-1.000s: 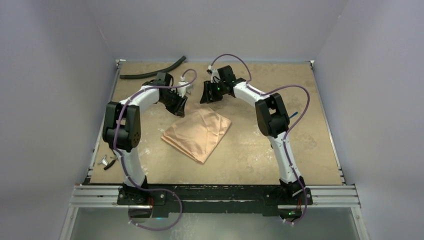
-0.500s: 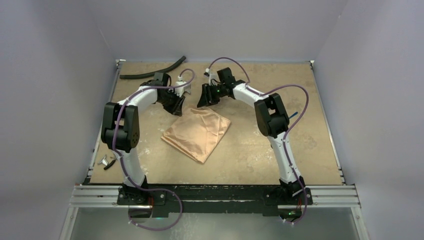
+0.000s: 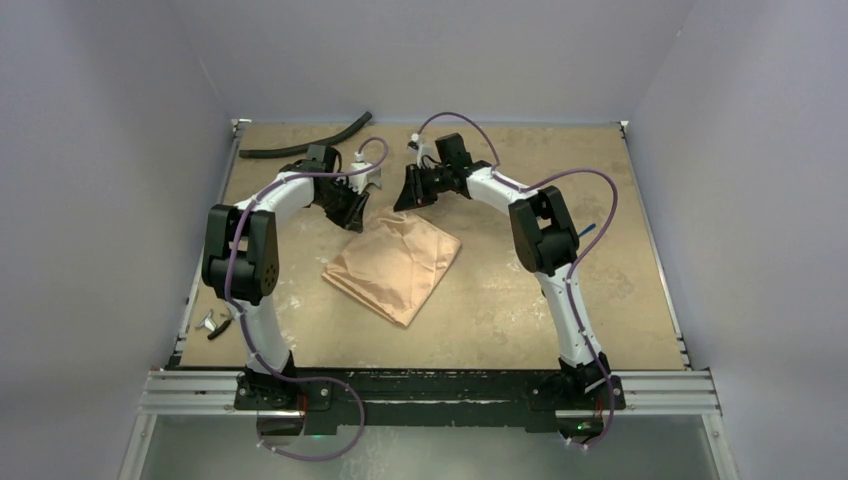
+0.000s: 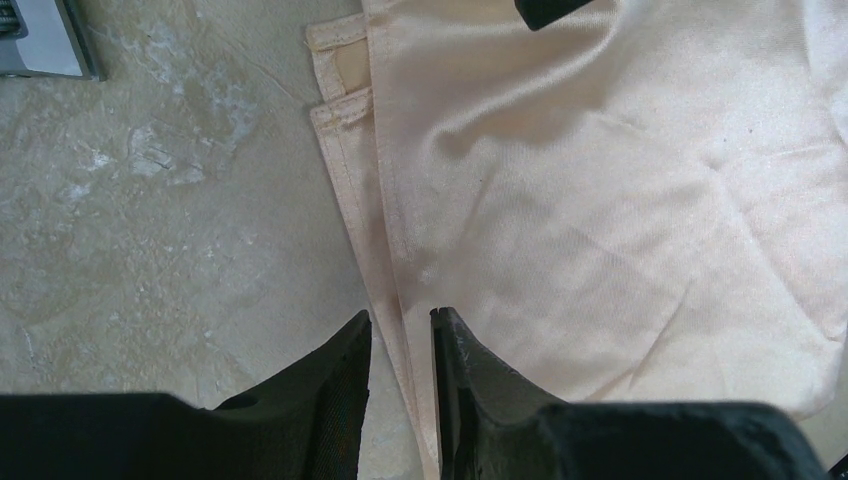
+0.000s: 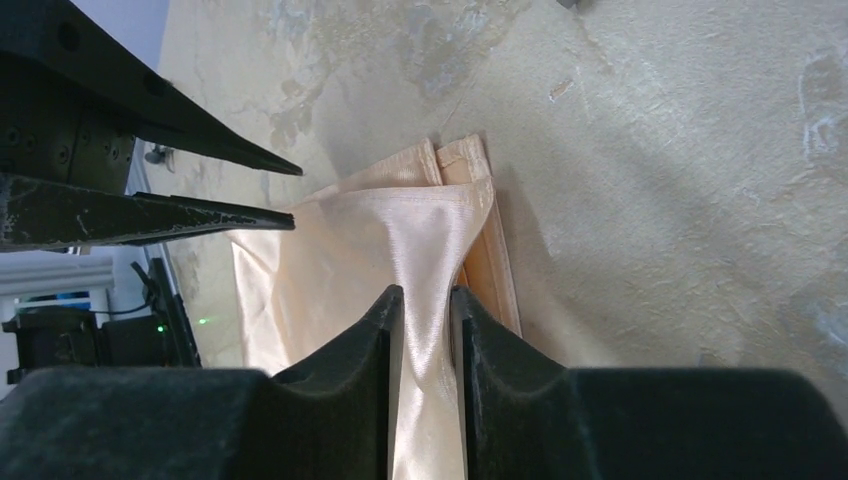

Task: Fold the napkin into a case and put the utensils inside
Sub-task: Pick up the upper triangle-folded napkin from the center of the board, then fold the top corner of the square-folded napkin at the center of the board.

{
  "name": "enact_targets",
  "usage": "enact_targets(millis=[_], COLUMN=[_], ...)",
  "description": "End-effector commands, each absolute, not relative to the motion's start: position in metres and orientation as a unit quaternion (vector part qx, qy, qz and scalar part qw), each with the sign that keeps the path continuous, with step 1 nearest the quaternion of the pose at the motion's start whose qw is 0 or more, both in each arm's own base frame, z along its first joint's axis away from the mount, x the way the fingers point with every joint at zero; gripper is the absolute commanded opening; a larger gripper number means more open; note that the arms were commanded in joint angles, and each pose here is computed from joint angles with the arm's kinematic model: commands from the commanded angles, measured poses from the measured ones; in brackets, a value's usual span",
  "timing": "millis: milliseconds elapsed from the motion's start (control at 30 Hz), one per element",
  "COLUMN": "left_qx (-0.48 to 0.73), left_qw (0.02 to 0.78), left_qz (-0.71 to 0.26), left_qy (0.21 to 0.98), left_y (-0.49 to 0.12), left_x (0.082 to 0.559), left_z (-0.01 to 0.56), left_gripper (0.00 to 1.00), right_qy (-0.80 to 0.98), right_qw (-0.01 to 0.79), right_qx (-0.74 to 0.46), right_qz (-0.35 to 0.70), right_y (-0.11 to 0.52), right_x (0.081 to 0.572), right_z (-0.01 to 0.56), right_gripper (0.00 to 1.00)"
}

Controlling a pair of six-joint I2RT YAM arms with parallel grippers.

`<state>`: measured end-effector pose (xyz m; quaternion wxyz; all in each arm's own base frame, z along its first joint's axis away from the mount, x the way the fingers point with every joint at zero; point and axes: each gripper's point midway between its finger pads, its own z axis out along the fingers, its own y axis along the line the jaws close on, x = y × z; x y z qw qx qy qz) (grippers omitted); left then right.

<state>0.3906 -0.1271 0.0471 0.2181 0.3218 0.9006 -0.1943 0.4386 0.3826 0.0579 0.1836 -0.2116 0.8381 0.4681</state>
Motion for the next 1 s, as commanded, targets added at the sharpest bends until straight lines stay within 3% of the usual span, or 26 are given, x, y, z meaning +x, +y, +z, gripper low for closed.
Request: enact_targets(millis=[0,167,533,600,967], left_qx=[0.328,0.327,0.321,0.322,0.335], left_qw=[0.245,0.242,0.232,0.233,0.227], left_qz=[-0.195,-0.198,-0.259,-0.276,-0.312], left_qy=[0.891,0.892,0.881,0.875,0.86], left_y=[-0.127,-0.128,-0.146,-0.152,-0.162], left_x=[0.398,0.397,0.389,0.388,0.381], left_z=[0.067,0.066,0.078,0.082,0.086], left_gripper=[0.29,0.31,0.41,0.48,0.49], right_qy=[0.814,0.82,0.781,0.774,0.766], right_qw=[0.204,0.202,0.269,0.276,0.264], right_qx=[-0.227,-0.223,-0.261,-0.267,-0.292], right_qz=[0.494,0.487,0.499,0.504,0.508], right_y=[0.388,0.383,0.378,0.377,0.369], right_x=[0.434,0.429,0.418,0.415,0.392], right_z=[0.086,0.081,0.123,0.131,0.125], right_gripper=[0.2,0.0,0.0,0.0,0.0])
